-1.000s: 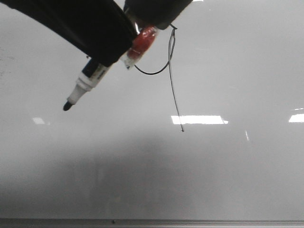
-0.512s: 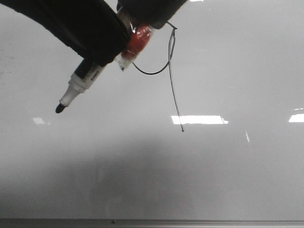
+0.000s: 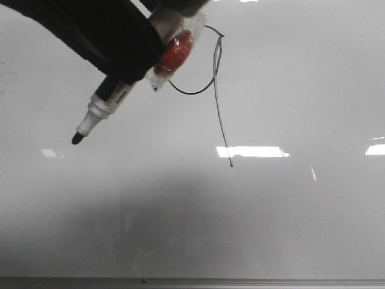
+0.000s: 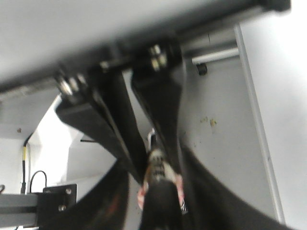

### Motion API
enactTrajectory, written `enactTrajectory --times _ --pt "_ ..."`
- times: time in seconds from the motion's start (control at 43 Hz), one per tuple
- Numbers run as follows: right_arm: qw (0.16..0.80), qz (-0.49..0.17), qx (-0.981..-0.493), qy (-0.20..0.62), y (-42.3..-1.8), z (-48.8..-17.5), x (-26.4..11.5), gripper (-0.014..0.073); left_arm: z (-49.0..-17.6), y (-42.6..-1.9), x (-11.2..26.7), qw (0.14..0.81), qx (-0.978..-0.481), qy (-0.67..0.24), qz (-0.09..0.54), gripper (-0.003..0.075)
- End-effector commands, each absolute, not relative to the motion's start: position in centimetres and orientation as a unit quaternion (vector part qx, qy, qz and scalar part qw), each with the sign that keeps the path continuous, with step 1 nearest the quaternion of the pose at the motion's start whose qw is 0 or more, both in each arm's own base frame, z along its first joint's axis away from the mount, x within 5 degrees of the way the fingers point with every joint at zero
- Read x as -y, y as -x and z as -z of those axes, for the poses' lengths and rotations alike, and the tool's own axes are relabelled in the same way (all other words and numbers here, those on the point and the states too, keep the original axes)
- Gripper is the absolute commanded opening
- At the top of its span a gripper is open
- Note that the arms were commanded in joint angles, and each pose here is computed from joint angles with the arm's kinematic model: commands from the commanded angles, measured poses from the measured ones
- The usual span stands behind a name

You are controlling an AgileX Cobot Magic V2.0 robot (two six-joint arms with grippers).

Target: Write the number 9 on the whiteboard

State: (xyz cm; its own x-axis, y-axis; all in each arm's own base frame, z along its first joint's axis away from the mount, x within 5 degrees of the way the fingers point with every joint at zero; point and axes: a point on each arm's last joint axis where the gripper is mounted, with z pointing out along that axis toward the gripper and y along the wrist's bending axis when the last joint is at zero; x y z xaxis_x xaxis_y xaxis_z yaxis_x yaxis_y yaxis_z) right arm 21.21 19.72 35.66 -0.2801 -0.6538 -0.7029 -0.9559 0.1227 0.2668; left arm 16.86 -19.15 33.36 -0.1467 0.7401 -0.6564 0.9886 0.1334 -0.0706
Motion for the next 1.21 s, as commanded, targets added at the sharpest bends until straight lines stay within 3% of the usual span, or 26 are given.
enactTrajectory --times 0.0,0.07,0.209,0.349,0.465,0.558,0.744,0.907,1.047,1.186 --pt "0.263 -0.382 -0.684 0.563 -20.0 -39.2 -19.6 0.0492 -35.3 -16.4 19.3 0.278 -0.702 -0.595 0.277 -0.0019" --pt "0.279 -0.379 -0.678 0.565 -19.8 -40.1 -19.5 0.0540 -35.2 -16.4 19.3 0.278 -0.702 -0.597 0.273 -0.0019" --pt "0.311 -0.371 -0.672 0.560 -19.1 -41.8 -18.6 0.0530 -35.2 -16.5 19.2 0.278 -0.702 -0.598 0.269 -0.0019" --pt "0.343 -0.350 -0.701 0.518 -18.5 -42.7 -16.4 0.0397 -35.0 -16.8 18.9 0.280 -0.707 -0.602 0.244 -0.0019" --pt "0.390 -0.328 -0.724 0.466 -17.3 -42.9 -13.8 0.0262 -34.8 -17.9 18.1 0.284 -0.742 -0.567 0.218 -0.0019" --pt "0.441 -0.300 -0.734 0.420 -15.4 -42.4 -11.5 0.0210 -34.7 -19.4 16.6 0.292 -0.786 -0.511 0.191 -0.0019" --pt "0.497 -0.263 -0.744 0.361 -11.2 -39.1 -8.5 0.0068 -34.9 -22.9 12.7 0.330 -0.866 -0.335 0.170 -0.0019" --pt "0.499 -0.261 -0.747 0.354 -7.6 -35.0 -7.5 -0.0072 -34.2 -25.4 8.4 0.376 -0.892 -0.208 0.139 -0.0019" --pt "0.514 -0.257 -0.744 0.340 -5.4 -32.0 -6.7 -0.0062 -32.1 -26.6 5.2 0.413 -0.895 -0.133 0.102 -0.0019" --pt "0.531 -0.253 -0.734 0.338 -4.4 -31.4 -6.3 -0.0062 -30.1 -27.6 3.6 0.458 -0.882 -0.087 0.068 -0.0019"
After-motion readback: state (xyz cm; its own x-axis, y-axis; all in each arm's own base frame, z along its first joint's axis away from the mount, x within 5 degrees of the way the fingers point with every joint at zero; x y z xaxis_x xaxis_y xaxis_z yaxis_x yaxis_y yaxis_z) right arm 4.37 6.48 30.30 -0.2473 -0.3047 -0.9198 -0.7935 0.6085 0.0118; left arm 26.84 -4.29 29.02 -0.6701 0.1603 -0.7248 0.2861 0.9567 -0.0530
